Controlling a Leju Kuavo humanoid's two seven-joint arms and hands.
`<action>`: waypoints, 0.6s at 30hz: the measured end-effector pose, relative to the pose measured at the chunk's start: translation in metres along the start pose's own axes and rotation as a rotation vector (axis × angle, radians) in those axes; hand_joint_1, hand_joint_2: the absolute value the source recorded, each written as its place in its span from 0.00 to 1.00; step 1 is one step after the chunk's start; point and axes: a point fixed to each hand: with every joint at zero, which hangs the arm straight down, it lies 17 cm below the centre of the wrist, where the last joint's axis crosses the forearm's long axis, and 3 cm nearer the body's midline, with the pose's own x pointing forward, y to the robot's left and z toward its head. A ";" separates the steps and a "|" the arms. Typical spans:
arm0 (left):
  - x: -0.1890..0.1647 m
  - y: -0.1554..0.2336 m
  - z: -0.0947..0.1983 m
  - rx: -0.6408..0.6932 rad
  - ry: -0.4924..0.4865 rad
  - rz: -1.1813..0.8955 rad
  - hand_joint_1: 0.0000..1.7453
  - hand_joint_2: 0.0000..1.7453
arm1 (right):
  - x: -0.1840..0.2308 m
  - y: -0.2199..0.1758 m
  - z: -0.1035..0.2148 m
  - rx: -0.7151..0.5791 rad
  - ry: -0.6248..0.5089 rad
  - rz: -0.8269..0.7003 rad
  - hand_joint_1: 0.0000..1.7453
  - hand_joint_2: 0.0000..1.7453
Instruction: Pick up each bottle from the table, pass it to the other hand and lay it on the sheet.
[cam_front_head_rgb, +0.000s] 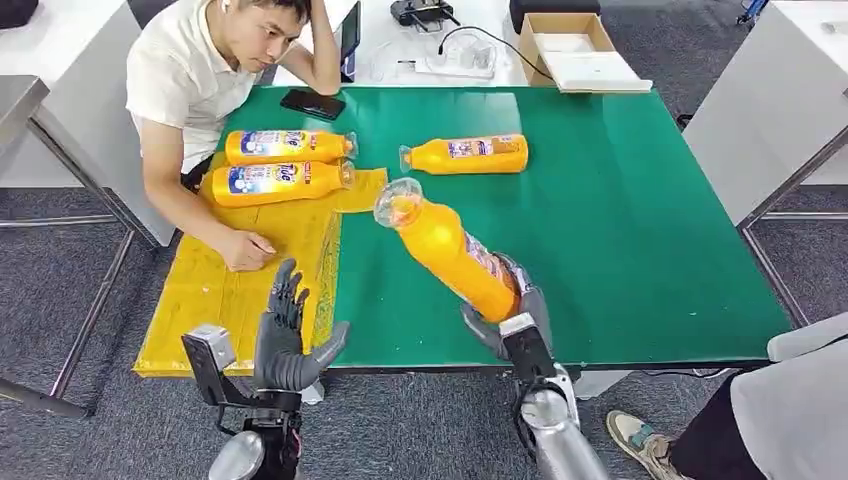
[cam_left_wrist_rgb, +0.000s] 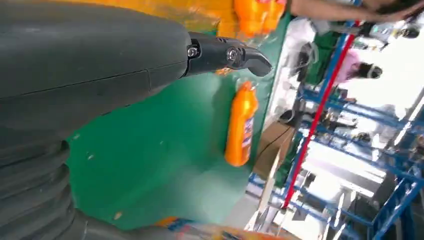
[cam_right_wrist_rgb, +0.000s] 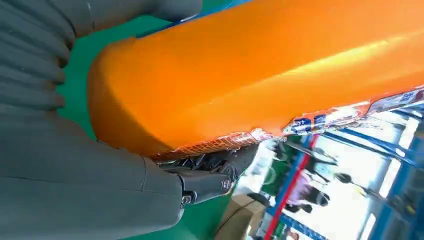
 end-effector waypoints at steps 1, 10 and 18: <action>-0.004 -0.008 0.004 -0.029 0.013 0.016 0.00 1.00 | 0.005 0.006 0.002 0.012 -0.009 -0.012 1.00 1.00; -0.029 -0.057 0.029 -0.225 0.115 0.134 0.00 1.00 | 0.027 0.072 0.017 0.210 -0.083 -0.010 1.00 1.00; -0.010 -0.067 0.028 -0.251 0.021 0.139 0.00 1.00 | 0.008 0.131 0.047 0.426 -0.056 0.020 1.00 1.00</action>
